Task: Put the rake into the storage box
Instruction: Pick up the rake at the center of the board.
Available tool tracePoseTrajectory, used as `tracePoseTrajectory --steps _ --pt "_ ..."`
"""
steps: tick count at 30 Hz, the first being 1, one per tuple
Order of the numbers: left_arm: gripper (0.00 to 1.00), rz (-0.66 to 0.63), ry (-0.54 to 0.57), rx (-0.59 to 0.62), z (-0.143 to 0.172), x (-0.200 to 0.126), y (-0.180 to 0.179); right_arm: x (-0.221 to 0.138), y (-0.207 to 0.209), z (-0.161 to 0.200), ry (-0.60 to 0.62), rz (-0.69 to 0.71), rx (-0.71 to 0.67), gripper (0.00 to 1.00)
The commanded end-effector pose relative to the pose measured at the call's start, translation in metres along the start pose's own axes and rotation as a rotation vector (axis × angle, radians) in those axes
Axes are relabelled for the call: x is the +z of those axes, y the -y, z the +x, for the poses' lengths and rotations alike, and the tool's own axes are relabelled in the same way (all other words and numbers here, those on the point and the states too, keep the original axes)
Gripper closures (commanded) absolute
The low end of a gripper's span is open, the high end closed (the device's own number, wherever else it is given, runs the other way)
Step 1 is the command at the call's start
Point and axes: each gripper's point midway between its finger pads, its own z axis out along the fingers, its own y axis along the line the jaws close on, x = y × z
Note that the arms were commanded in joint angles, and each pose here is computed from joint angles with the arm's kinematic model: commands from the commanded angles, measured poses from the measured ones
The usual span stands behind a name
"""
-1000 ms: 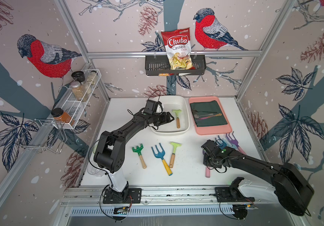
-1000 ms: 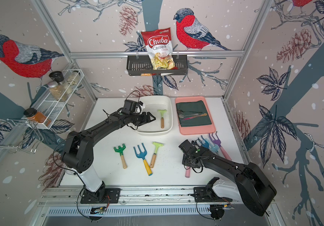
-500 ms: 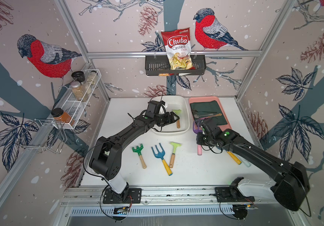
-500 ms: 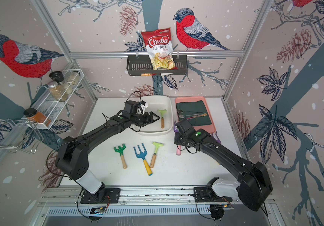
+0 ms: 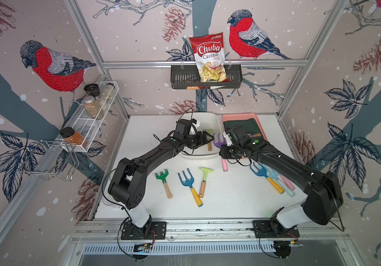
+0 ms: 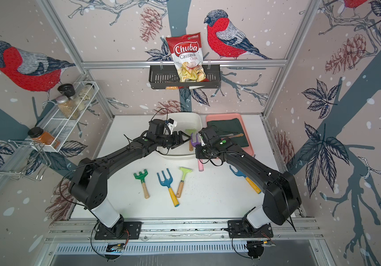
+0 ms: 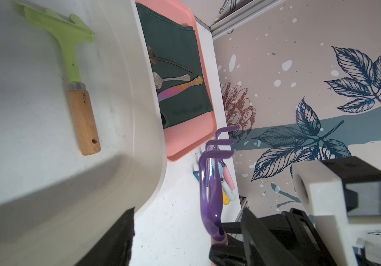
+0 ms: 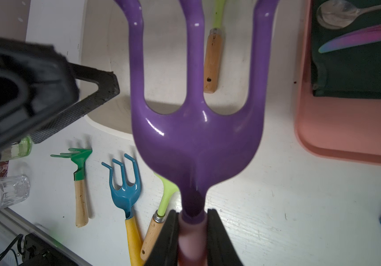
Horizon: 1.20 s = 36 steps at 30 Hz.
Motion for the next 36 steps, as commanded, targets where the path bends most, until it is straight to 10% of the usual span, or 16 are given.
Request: tracePoseTrajectory --steps 1,19,36 --pt "0.30 0.044 0.005 0.017 -0.001 0.006 0.007 0.001 -0.014 -0.011 0.027 -0.063 -0.033 0.82" --pt "0.88 0.089 0.008 -0.027 -0.002 0.026 0.004 0.011 -0.021 -0.017 0.022 -0.092 -0.063 0.76" --pt "0.94 0.054 0.049 -0.022 -0.061 0.016 -0.019 -0.032 0.007 -0.039 0.153 -0.137 0.067 0.32"
